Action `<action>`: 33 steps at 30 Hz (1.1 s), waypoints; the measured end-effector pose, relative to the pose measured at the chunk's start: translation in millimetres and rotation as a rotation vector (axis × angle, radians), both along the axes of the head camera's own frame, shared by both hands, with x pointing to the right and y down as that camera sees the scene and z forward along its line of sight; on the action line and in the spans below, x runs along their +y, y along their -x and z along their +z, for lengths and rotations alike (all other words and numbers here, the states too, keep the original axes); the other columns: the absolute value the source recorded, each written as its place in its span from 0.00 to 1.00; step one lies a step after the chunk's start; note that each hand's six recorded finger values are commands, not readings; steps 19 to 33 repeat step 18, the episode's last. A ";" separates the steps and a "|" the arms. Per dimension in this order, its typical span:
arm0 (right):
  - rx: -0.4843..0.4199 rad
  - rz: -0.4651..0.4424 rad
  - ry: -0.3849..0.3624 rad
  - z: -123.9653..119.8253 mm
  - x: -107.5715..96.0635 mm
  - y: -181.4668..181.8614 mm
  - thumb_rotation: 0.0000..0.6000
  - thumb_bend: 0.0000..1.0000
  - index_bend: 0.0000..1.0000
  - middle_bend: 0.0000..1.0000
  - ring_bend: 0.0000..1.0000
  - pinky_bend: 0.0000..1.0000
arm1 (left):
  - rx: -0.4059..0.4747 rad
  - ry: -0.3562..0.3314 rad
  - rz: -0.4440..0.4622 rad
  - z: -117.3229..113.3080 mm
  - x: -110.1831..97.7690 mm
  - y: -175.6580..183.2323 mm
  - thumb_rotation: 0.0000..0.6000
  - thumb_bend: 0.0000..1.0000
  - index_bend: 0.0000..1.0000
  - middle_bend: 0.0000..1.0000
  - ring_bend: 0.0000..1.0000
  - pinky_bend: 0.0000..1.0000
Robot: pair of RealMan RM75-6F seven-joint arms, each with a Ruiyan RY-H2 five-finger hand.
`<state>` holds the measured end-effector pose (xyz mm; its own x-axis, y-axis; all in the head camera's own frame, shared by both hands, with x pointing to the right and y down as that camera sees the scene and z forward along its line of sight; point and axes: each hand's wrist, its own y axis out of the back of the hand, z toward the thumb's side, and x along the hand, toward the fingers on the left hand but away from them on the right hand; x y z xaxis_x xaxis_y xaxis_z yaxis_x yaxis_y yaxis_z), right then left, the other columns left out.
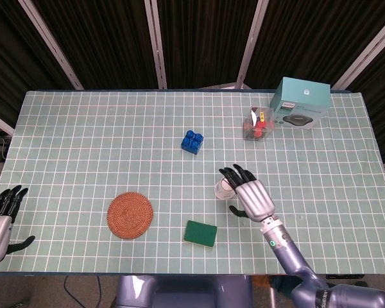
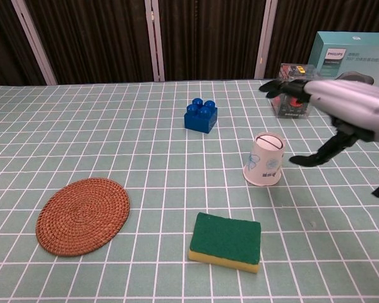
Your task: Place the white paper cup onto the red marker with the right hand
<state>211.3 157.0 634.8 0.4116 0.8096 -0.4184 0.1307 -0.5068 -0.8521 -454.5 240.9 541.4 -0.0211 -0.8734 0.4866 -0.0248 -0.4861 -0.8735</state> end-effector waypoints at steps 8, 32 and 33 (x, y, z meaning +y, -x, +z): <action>-0.022 0.127 -0.108 -42.3 2.5 -71.7 1.00 0.04 0.00 0.00 0.00 0.00 | 0.017 -0.035 0.015 -9.2 1.4 -2.7 1.00 0.00 0.00 0.00 0.00 0.00; 0.166 0.228 -0.261 -80.6 32.0 -171.6 1.00 0.00 0.00 0.00 0.00 0.00 | -0.013 -0.088 0.030 -15.6 2.3 -3.1 1.00 0.00 0.00 0.00 0.00 0.00; 0.166 0.228 -0.261 -80.6 32.0 -171.6 1.00 0.00 0.00 0.00 0.00 0.00 | -0.013 -0.088 0.030 -15.6 2.3 -3.1 1.00 0.00 0.00 0.00 0.00 0.00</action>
